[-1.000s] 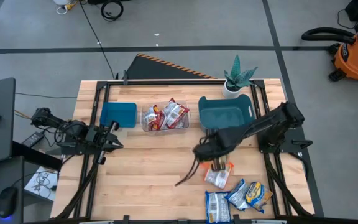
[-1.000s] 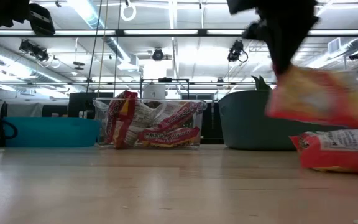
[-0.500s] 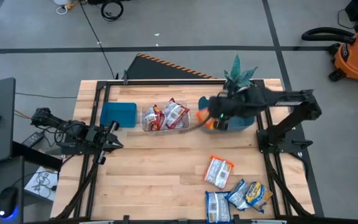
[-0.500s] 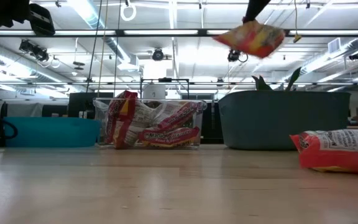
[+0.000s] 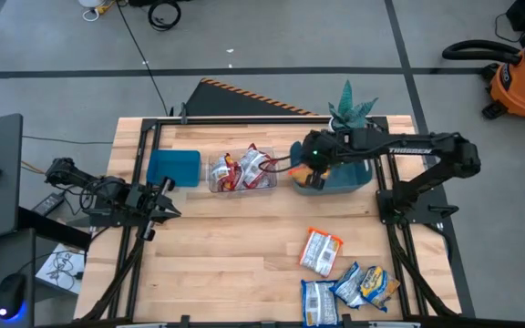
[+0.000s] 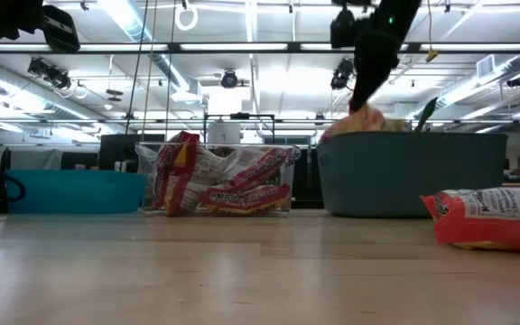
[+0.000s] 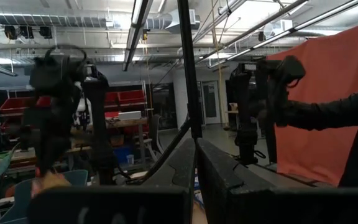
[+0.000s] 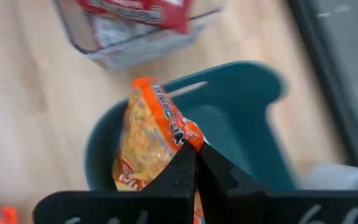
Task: Sort Maruchan noodles
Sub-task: Put the orange noodle pack into the green bin
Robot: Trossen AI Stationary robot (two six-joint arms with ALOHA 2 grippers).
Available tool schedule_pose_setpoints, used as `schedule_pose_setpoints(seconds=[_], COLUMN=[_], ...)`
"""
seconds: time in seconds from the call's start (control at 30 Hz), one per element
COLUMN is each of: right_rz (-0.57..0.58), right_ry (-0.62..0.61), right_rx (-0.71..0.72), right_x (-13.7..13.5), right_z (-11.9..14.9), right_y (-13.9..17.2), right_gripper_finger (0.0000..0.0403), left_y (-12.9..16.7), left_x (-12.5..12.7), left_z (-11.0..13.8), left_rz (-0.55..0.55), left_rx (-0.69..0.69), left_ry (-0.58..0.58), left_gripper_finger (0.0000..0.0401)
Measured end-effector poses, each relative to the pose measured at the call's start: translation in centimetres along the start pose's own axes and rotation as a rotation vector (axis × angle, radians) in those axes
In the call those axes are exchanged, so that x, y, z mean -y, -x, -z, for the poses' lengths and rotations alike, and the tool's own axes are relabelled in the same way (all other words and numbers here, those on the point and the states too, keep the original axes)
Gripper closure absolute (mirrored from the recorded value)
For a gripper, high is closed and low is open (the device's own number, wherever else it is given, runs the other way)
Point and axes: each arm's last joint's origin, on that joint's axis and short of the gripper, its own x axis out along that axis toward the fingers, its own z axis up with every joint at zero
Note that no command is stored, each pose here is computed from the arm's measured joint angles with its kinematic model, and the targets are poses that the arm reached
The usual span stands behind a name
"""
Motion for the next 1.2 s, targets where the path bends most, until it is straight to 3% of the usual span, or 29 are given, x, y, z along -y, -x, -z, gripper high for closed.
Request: schedule_pose_setpoints(seconds=[0.17, 0.43, 0.6, 0.8, 0.97, 1.1, 1.2], right_rz=[-0.130, -0.131, -0.138, -0.119, -0.114, -0.260, -0.267], right_ry=[-0.115, -0.207, -0.223, -0.225, -0.180, -0.083, -0.015], right_rx=[-0.020, -0.099, -0.129, -0.157, -0.168, -0.169, -0.173], right_x=[0.7, 1.7, 2.1, 3.3, 3.5, 1.3, -1.9], right_z=[1.3, 3.5, 4.1, 2.4, 0.9, 0.8, 1.1], right_y=[-2.8, -5.1, -5.6, -2.7, 0.7, 2.1, 2.7], right_gripper_finger=[0.0393, 0.0387, 0.0355, 0.0288, 0.0257, 0.0254, 0.0256], left_y=[0.0, 0.0, 0.0, 0.0, 0.0, 0.0, 0.0], left_x=[0.0, 0.0, 0.0, 0.0, 0.0, 0.0, 0.0], left_z=[0.0, 0.0, 0.0, 0.0, 0.0, 0.0, 0.0], left_rz=[0.000, 0.000, 0.000, 0.000, 0.000, 0.001, 0.000], left_rx=[0.000, 0.000, 0.000, 0.000, 0.000, 0.000, 0.000], left_ry=[-0.002, -0.002, -0.002, -0.002, -0.002, -0.001, -0.001], left_gripper_finger=[0.0378, 0.0378, 0.0378, 0.0378, 0.0378, 0.0378, 0.0378])
